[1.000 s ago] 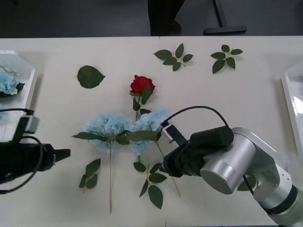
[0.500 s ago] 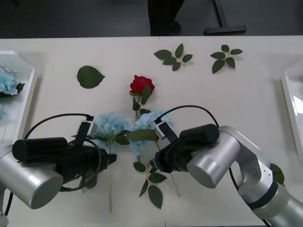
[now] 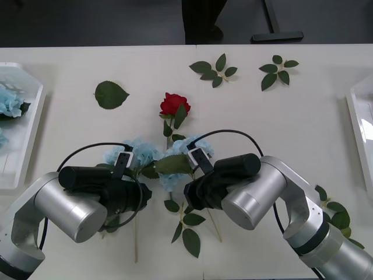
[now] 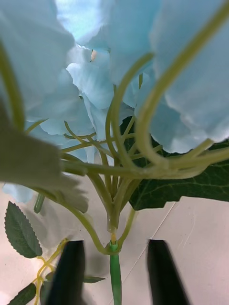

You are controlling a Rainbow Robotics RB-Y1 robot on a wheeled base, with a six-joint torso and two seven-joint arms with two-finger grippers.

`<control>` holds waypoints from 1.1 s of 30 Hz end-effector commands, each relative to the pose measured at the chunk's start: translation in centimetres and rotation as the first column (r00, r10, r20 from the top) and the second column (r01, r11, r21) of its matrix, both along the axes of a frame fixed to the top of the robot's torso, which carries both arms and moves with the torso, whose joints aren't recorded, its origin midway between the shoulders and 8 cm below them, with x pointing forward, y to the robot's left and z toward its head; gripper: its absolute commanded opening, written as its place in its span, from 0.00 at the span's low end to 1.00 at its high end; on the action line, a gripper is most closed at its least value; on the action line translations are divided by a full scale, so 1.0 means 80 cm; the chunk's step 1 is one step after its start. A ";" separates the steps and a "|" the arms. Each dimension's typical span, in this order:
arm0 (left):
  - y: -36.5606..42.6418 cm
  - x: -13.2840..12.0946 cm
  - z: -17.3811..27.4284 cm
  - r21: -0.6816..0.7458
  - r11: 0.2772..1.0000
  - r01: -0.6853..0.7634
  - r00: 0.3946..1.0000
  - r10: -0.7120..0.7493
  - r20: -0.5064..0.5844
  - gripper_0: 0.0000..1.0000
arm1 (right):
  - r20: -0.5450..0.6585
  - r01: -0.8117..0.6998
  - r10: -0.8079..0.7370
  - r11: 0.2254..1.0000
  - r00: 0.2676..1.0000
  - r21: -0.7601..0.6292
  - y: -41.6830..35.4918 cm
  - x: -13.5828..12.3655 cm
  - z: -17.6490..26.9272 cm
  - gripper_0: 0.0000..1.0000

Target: Place the red flowers into the right box and the blue flowers into the left box. If a person shows an open palm, hand one flower to the person first, then continue sorting.

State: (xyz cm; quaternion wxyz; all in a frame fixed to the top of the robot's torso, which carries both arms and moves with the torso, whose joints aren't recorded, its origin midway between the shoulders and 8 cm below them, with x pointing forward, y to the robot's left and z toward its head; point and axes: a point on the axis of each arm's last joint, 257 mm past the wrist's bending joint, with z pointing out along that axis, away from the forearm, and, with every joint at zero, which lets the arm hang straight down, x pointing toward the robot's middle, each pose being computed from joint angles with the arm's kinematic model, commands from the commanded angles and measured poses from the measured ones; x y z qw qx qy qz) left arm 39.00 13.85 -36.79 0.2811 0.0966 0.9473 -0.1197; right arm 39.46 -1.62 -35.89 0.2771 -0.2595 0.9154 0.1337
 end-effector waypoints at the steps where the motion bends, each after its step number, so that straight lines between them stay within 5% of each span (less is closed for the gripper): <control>1: -0.024 0.014 0.018 -0.023 0.999 0.024 0.999 -0.023 0.041 0.00 | 0.029 -0.006 0.005 0.999 1.000 0.049 0.020 0.007 0.024 0.00; 12: 0.016 0.040 0.072 -0.018 1.000 -0.007 0.992 0.010 0.127 0.00 | 0.032 0.018 -0.022 0.994 0.999 0.109 -0.013 0.024 0.062 0.00; 23: 0.203 0.062 0.211 0.095 0.984 -0.151 0.954 0.120 0.274 0.00 | 0.205 -0.088 0.037 0.965 0.978 0.246 -0.055 0.099 0.218 0.00; 33: 0.476 0.021 0.330 0.495 0.760 -0.422 0.903 0.306 0.300 0.00 | 0.405 -0.444 0.285 0.809 0.869 0.385 0.029 0.112 0.381 0.00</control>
